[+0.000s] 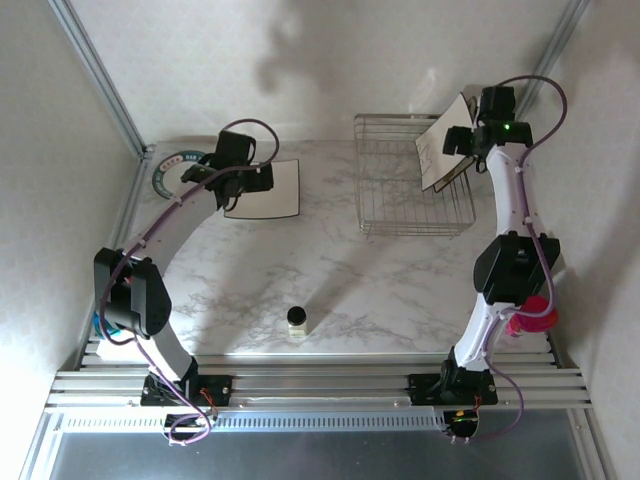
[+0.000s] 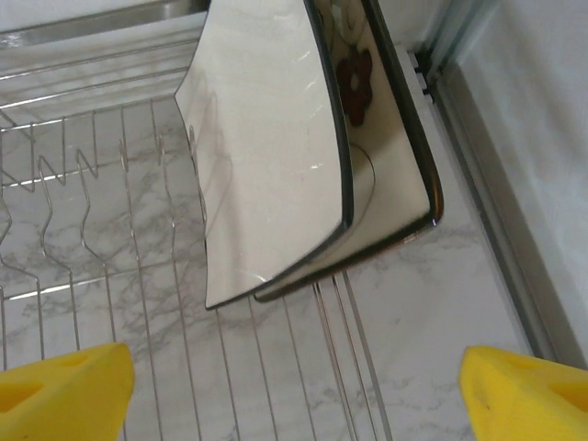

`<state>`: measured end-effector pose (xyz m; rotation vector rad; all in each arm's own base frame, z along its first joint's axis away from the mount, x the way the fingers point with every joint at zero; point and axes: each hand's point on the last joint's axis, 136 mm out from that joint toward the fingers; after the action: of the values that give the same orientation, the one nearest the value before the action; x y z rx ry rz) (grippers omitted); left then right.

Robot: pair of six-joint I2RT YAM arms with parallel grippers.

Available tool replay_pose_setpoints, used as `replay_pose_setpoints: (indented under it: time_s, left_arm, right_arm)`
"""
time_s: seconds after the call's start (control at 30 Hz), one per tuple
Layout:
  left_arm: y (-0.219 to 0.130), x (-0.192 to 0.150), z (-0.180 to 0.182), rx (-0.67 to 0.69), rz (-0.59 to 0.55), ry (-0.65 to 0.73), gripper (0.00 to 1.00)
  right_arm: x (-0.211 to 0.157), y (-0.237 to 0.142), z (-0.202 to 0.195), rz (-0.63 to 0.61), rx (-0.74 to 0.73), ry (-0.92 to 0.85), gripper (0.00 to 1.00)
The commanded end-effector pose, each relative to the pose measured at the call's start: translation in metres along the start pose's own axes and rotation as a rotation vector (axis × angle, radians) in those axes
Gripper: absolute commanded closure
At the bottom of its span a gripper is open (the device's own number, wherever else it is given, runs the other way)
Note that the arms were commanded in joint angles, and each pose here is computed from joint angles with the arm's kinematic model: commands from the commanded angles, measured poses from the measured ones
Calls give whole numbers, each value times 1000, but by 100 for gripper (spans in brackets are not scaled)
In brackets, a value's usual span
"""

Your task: Unload the plates from the dish rack

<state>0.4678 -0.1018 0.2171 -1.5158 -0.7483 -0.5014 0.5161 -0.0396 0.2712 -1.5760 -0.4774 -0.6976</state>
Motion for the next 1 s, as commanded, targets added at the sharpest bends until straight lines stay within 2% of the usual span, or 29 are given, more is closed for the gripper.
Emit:
replay_pose_setpoints:
  time_s: [0.0, 0.4, 0.67, 0.87, 0.97]
  left_arm:
    - [0, 1, 1, -8, 30, 39, 1]
    - [11, -7, -3, -31, 92, 74, 1]
    - [16, -20, 0, -33, 145, 72, 0]
    - [16, -19, 0, -35, 141, 65, 0]
    - [18, -19, -3, -45, 144, 58, 1]
  right_arm:
    - [8, 4, 6, -7, 33, -3, 12]
    - [21, 39, 8, 12, 16, -14, 19]
    - [29, 58, 4, 8, -18, -18, 20]
    - [29, 70, 13, 14, 29, -17, 19]
    - [27, 76, 17, 20, 55, -2, 22]
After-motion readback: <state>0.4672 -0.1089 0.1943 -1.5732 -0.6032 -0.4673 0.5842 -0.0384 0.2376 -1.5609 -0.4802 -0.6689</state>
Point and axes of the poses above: each hand's point on the last joint's axis, 136 mm out from that joint toward the fingers, its own y axis out along the fingers, its own z axis along the line the jaws close on, x = y × z, and after that the axes turned 2 degrees about -y, right-handed
